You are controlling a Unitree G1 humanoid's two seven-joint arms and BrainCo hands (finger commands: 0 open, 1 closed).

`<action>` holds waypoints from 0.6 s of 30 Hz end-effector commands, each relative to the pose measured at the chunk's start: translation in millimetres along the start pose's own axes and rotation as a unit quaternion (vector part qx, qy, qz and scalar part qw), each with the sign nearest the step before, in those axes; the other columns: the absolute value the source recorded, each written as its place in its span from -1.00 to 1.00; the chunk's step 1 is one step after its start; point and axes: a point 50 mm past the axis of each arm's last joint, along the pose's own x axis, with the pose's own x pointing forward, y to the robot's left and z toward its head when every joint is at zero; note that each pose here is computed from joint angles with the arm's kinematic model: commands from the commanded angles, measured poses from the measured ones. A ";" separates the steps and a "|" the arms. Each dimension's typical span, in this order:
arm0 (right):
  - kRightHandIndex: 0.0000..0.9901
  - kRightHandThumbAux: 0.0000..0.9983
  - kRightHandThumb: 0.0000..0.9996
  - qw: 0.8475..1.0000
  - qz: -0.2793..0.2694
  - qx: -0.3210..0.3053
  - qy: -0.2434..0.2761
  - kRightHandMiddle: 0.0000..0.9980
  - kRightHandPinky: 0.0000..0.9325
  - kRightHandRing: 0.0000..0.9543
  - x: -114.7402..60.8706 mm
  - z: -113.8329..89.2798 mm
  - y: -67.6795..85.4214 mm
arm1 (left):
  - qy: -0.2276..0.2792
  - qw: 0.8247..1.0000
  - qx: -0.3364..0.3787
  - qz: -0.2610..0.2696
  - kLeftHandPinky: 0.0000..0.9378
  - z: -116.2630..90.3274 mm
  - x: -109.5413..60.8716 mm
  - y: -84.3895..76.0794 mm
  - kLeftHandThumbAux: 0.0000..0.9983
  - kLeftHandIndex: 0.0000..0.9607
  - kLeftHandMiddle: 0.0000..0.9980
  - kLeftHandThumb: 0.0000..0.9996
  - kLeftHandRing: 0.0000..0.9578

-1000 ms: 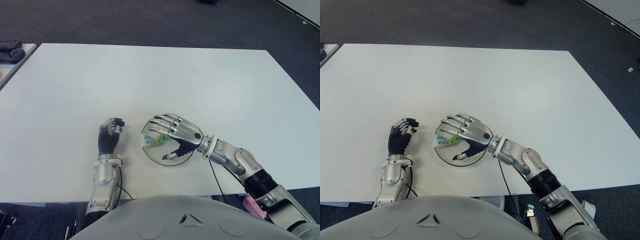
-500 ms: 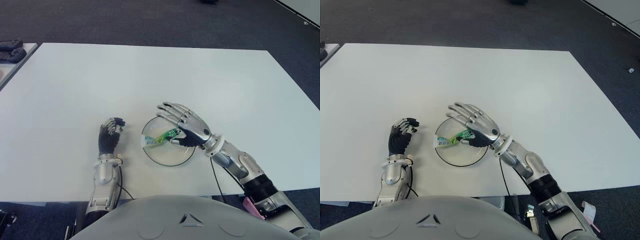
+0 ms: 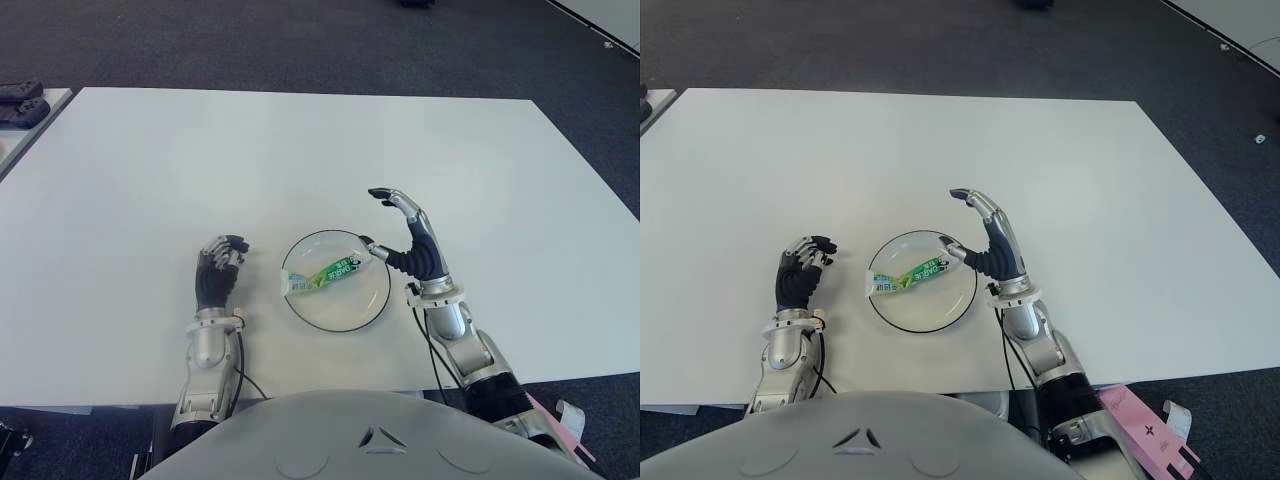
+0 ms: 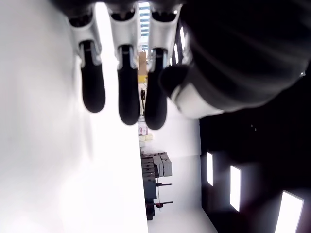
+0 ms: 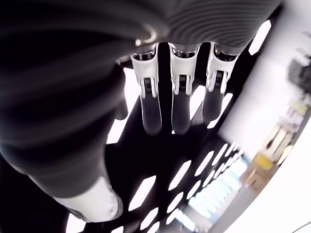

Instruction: Put the toothpaste on the table into the plate.

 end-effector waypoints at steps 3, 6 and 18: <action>-0.19 0.55 0.15 0.994 -0.064 0.080 0.047 -0.22 -0.16 -0.19 -7.2 -7.0 -3.0 | 0.027 1.000 0.004 -0.002 -0.05 -9.8 -2.8 1.8 0.44 -0.11 -0.06 0.45 -0.07; -0.17 0.50 0.29 0.983 -0.103 0.119 0.095 -0.19 -0.16 -0.18 -21.9 -17.1 -0.5 | 0.028 1.000 0.006 -0.001 -0.05 -9.9 -2.5 1.7 0.44 -0.11 -0.06 0.45 -0.07; -0.14 0.46 0.40 0.957 -0.171 0.143 0.187 -0.09 -0.12 -0.10 -31.9 -30.5 1.1 | 0.026 1.000 0.010 0.001 -0.03 -10.1 -1.7 0.8 0.45 -0.11 -0.05 0.44 -0.05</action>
